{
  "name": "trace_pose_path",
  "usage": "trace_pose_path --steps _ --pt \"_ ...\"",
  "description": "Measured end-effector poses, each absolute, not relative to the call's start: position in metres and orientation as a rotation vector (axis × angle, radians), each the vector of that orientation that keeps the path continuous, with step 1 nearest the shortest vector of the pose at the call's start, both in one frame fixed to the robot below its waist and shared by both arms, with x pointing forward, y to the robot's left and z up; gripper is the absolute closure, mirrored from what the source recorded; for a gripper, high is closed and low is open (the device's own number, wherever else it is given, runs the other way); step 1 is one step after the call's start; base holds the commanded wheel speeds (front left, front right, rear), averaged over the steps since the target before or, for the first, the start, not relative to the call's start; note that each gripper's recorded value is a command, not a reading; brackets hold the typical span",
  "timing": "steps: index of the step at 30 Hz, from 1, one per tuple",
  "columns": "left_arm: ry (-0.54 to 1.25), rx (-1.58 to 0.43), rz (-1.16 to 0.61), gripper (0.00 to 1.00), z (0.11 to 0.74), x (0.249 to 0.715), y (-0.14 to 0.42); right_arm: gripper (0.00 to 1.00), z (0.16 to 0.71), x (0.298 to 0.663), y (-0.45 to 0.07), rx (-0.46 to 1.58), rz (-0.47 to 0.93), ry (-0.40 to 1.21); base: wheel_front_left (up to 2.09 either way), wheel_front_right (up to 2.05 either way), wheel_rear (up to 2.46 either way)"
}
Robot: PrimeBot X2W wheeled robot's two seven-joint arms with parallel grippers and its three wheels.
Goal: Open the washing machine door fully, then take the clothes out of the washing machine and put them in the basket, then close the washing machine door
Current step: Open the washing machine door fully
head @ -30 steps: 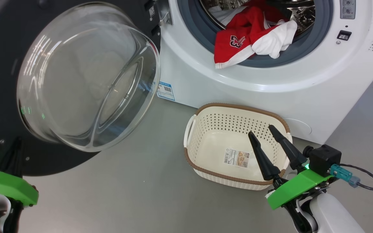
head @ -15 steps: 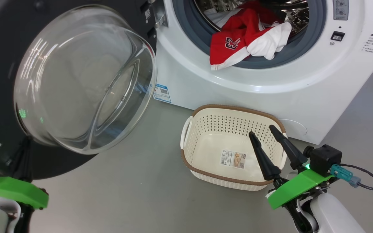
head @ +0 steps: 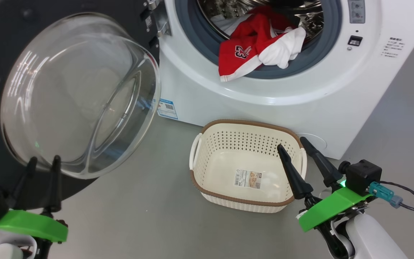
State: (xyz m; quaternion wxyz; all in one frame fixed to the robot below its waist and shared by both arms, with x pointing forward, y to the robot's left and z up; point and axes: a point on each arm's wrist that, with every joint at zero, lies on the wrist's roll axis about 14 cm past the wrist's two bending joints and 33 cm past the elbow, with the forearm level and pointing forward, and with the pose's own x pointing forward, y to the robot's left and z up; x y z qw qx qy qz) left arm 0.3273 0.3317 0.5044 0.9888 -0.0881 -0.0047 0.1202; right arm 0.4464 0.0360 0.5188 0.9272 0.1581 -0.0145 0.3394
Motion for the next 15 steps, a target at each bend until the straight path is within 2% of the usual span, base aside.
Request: trace_pose_path --steps 15 --pt "-0.054 -0.226 0.149 0.0 0.51 0.344 0.281 0.0 0.527 0.445 0.0 0.302 0.611 -0.061 0.0 0.0 0.0"
